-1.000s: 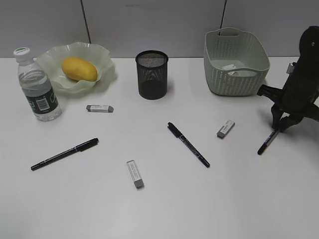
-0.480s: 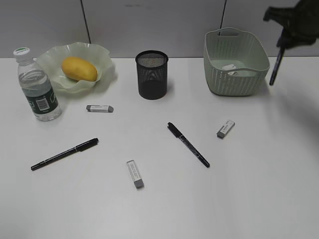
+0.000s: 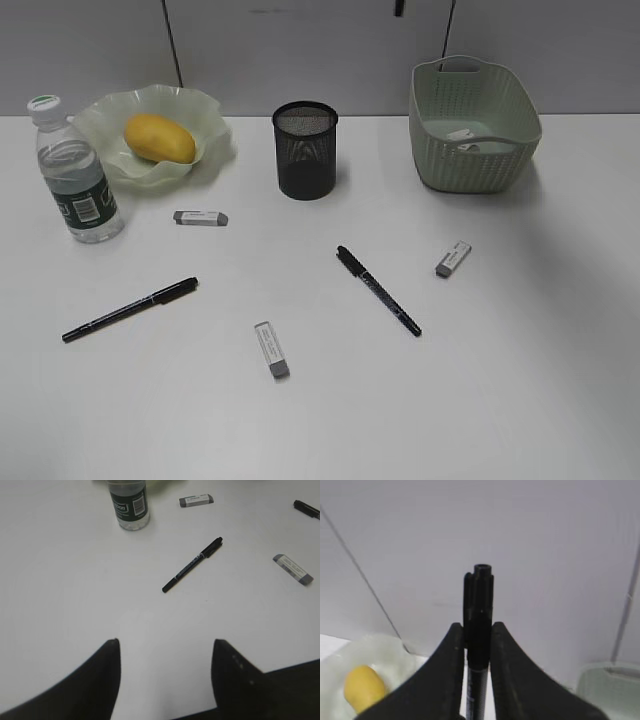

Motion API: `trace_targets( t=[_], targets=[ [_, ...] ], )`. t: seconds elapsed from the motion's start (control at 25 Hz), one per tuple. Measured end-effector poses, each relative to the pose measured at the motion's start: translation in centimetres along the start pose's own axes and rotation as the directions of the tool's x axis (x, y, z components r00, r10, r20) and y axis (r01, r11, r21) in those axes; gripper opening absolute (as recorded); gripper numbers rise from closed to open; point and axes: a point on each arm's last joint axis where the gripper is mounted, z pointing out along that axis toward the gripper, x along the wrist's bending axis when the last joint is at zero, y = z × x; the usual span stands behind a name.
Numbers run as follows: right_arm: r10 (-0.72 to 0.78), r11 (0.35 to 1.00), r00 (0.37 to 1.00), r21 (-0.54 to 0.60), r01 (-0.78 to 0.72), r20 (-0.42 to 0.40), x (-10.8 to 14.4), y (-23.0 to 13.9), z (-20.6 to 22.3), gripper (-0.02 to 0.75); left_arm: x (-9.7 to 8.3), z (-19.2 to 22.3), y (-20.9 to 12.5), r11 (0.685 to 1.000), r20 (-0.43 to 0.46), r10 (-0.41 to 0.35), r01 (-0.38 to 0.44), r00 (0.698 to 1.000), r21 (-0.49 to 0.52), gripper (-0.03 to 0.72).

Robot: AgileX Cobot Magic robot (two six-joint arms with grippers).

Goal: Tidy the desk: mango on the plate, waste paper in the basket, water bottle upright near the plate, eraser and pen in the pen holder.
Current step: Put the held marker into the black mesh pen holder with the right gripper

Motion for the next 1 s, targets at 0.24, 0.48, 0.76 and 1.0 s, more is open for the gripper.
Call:
trace_targets(
  t=[0.24, 0.48, 0.76, 1.0],
  targets=[
    [-0.09, 0.992, 0.987, -0.104, 0.076, -0.136, 3.6, -3.2, 3.0, 0.134, -0.1, 0.0, 0.0, 1.0, 0.009, -0.006, 0.006, 1.0, 0.0, 0.435],
    [-0.107, 0.994, 0.982, -0.037, 0.103, -0.158, 3.4, -9.1, 6.6, 0.136, -0.1, 0.0, 0.0, 1.0, 0.009, -0.006, 0.006, 1.0, 0.0, 0.436],
    [-0.12, 0.993, 0.976, -0.001, 0.122, -0.181, 2.9, -14.6, 9.2, 0.143, -0.1, 0.0, 0.0, 1.0, 0.009, -0.006, 0.006, 1.0, 0.0, 0.435],
    [-0.118, 0.992, 0.976, 0.032, 0.126, -0.181, 2.7, -16.5, 9.9, 0.22, -0.1, 0.0, 0.0, 1.0, 0.009, -0.006, 0.006, 1.0, 0.0, 0.435]
  ],
)
